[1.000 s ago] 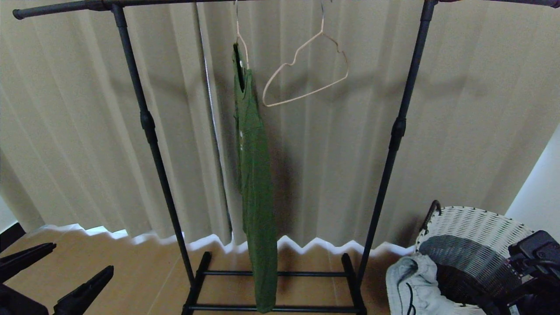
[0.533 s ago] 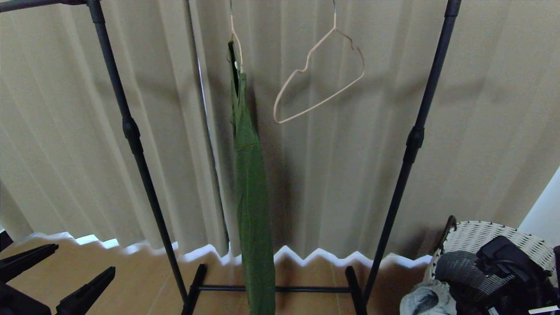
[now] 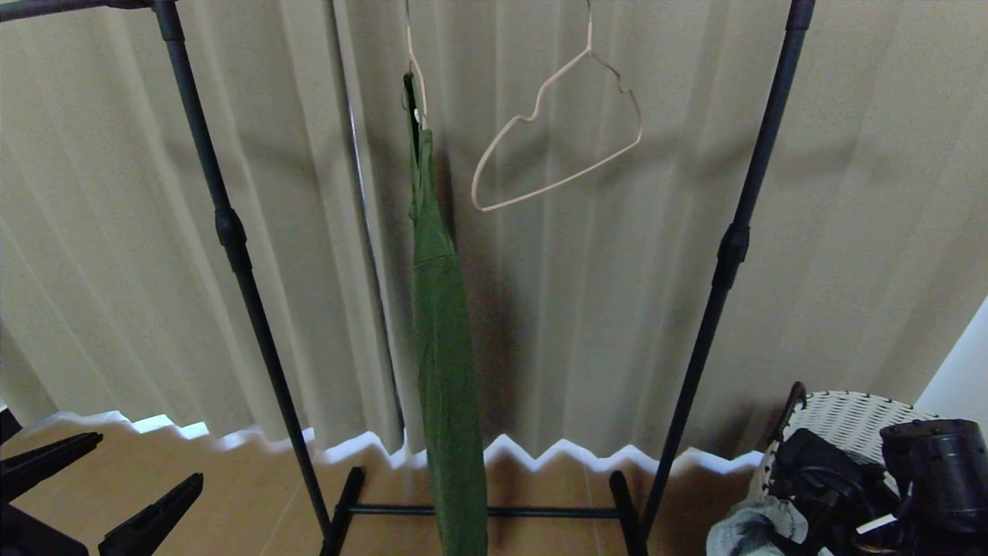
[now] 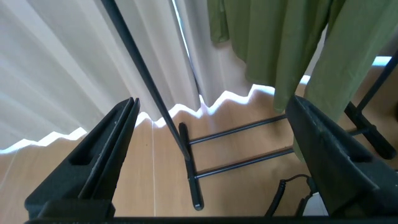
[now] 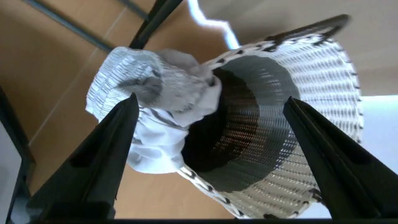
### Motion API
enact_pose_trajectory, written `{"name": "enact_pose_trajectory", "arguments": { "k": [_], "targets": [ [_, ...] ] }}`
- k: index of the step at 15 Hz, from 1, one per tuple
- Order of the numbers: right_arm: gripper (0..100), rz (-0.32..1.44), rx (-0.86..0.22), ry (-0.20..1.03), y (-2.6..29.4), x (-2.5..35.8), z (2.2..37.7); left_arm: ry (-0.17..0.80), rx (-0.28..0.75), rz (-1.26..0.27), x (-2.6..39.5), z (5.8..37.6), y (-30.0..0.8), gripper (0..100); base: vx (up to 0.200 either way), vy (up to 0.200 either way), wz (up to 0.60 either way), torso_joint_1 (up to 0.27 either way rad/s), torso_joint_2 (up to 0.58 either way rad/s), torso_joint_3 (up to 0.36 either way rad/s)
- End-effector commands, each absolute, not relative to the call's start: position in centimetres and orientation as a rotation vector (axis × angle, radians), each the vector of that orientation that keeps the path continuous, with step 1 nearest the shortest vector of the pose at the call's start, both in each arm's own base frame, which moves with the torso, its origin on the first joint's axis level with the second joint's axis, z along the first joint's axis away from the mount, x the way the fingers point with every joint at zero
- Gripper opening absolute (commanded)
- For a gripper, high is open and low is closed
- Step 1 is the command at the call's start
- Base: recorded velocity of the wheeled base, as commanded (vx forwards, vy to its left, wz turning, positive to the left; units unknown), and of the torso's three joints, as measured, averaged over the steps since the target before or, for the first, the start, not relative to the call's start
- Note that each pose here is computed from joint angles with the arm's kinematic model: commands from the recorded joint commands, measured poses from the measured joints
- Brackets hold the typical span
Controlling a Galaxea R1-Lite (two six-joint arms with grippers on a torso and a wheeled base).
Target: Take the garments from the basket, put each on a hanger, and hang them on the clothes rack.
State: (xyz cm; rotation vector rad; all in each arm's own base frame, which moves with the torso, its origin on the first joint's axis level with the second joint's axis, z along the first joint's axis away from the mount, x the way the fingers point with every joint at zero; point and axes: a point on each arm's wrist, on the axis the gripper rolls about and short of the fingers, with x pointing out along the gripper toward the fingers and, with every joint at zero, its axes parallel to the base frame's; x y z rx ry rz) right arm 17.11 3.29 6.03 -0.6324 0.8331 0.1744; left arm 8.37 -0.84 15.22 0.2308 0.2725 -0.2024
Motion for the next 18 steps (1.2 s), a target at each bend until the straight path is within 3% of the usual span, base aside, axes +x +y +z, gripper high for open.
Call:
{"name": "enact_pose_trajectory", "arguments": {
  "k": [1, 9, 10, 14, 18],
  "targets": [
    [100, 0.212, -0.662, 0.919, 4.3, 19.4, 4.0, 0.272, 0.231, -0.203, 8.4, 15.2, -0.8, 100, 0.0, 0.0, 0.0, 0.0, 0.0, 0.0],
    [100, 0.096, -0.676, 1.011, 3.7, 22.3, 1.8, 0.272, 0.23, -0.203, 8.4, 15.2, -0.8, 100, 0.0, 0.0, 0.0, 0.0, 0.0, 0.0],
    [0, 0.088, -0.672, 1.016, 3.5, 22.4, 1.8, 0.272, 0.23, -0.203, 8.4, 15.2, -0.8, 100, 0.0, 0.0, 0.0, 0.0, 0.0, 0.0],
    [0, 0.076, -0.66, 0.986, 3.4, 22.2, 2.5, 0.275, 0.231, -0.203, 8.4, 15.1, -0.8, 100, 0.0, 0.0, 0.0, 0.0, 0.0, 0.0],
    [0, 0.035, -0.605, 0.797, 3.2, 20.8, 6.9, 0.278, 0.231, -0.204, 8.2, 14.9, -0.8, 100, 0.0, 0.0, 0.0, 0.0, 0.0, 0.0]
  ]
}}
